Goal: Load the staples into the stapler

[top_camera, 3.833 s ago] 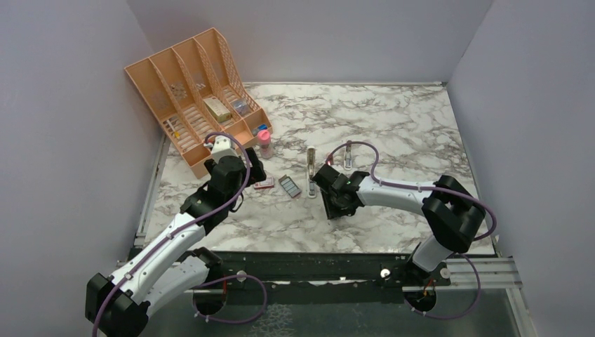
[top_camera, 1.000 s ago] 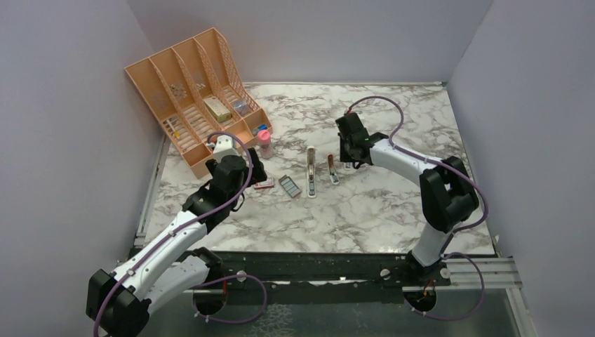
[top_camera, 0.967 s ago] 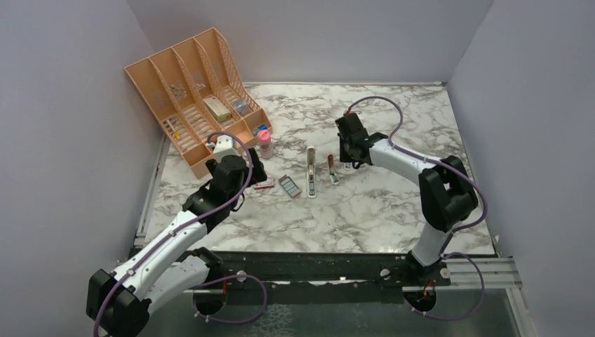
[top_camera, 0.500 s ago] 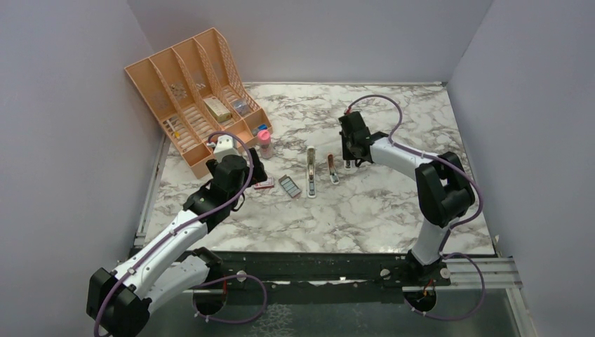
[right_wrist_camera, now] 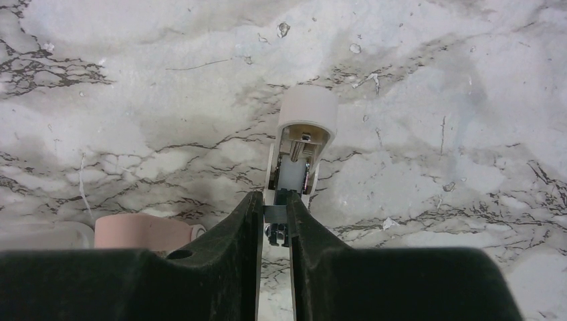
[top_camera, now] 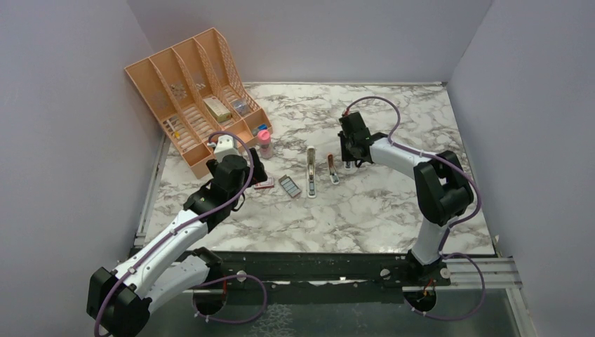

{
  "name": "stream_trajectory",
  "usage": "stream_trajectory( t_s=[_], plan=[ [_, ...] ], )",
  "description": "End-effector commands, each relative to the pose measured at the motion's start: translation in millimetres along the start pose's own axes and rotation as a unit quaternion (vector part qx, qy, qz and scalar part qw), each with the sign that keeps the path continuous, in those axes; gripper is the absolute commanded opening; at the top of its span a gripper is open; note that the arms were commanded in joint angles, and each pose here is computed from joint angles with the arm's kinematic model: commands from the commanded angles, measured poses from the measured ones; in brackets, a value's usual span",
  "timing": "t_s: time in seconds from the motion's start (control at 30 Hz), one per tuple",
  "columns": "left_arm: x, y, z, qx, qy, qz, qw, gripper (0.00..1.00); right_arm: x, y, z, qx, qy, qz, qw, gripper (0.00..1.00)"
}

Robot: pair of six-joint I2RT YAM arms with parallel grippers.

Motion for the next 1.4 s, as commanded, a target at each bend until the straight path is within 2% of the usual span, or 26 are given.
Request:
stream_trajectory(
  t_s=[0.0,0.67,1.37],
  plan=[
    [6,-2,1,-0.006,-0.010,0.004,1.000,0.99,-7,-2,-8,0.002,0.010,-0.003,1.000,0.23],
    [5,-1,1,-0.004,-0.009,0.004,1.000,0.99,8,-7,8,0.010,-0.018,-0.031,0.999,0.23],
    [3,0,1,-0.002,-0.007,0.004,1.000,0.99,-6,-8,-4,0.012,0.005,-0.026,1.000,0.22]
  ],
)
Point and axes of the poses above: each gripper's point midway between its finger pads, its own z axis back along the fingers, its own y axis along the line the jaws close on, x = y × z, the point moved 5 cm from there along z, back along the fingers, and after that the axes turned 7 degrees about -z, right-handed, at the moved point
